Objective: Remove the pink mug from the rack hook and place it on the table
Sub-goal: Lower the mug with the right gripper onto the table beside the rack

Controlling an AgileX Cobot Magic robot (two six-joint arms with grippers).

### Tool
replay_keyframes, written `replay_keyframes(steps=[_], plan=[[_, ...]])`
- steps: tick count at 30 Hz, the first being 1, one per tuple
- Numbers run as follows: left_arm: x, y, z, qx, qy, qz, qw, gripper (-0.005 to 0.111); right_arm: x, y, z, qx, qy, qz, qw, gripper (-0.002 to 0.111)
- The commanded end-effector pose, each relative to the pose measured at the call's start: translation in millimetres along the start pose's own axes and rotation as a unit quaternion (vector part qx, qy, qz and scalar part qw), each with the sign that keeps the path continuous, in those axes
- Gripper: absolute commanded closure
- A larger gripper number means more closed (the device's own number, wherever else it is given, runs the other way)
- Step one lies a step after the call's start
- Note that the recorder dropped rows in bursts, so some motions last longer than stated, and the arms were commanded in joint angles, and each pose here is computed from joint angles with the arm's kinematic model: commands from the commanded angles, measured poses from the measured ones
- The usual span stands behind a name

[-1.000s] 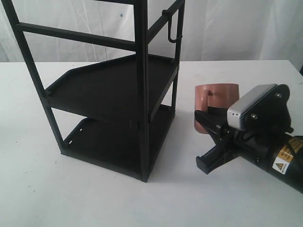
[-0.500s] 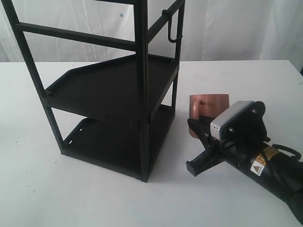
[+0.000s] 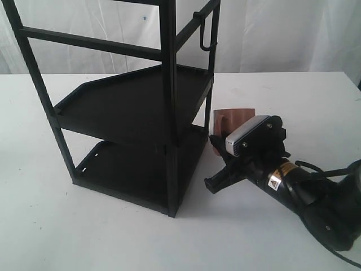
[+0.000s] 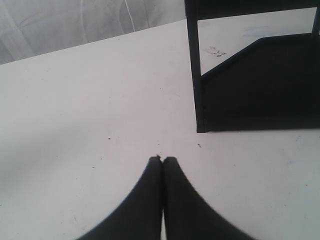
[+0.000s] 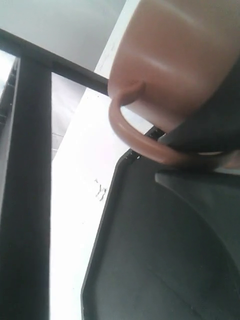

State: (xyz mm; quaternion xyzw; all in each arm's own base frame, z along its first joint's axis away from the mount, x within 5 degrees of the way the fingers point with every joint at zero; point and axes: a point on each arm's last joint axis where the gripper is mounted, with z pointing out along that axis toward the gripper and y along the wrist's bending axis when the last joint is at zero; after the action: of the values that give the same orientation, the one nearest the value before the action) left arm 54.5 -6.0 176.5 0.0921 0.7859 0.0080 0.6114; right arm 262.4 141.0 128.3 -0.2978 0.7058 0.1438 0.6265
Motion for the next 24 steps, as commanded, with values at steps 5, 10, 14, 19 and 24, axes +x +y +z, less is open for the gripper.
replay_keyframes(steps=[5, 10, 14, 19, 24], plan=[[1, -0.1, 0, -0.001, 0.000, -0.006, 1.000, 0.107, 28, -3, 15, 0.025, 0.031, -0.011, 0.999, 0.108], [1, -0.1, 0, -0.001, 0.000, -0.006, 1.000, 0.107, 39, -2, 20, 0.021, 0.045, -0.008, 0.999, 0.108], [1, -0.1, 0, -0.001, 0.000, -0.006, 1.000, 0.107, 43, 1, 20, 0.011, 0.052, -0.010, 0.999, 0.108], [1, -0.1, 0, -0.001, 0.000, -0.006, 1.000, 0.107, 46, 3, 20, -0.002, 0.068, -0.013, 0.998, 0.108], [1, -0.1, 0, -0.001, 0.000, -0.006, 1.000, 0.107, 50, 5, 20, -0.012, 0.094, -0.015, 0.995, 0.108]])
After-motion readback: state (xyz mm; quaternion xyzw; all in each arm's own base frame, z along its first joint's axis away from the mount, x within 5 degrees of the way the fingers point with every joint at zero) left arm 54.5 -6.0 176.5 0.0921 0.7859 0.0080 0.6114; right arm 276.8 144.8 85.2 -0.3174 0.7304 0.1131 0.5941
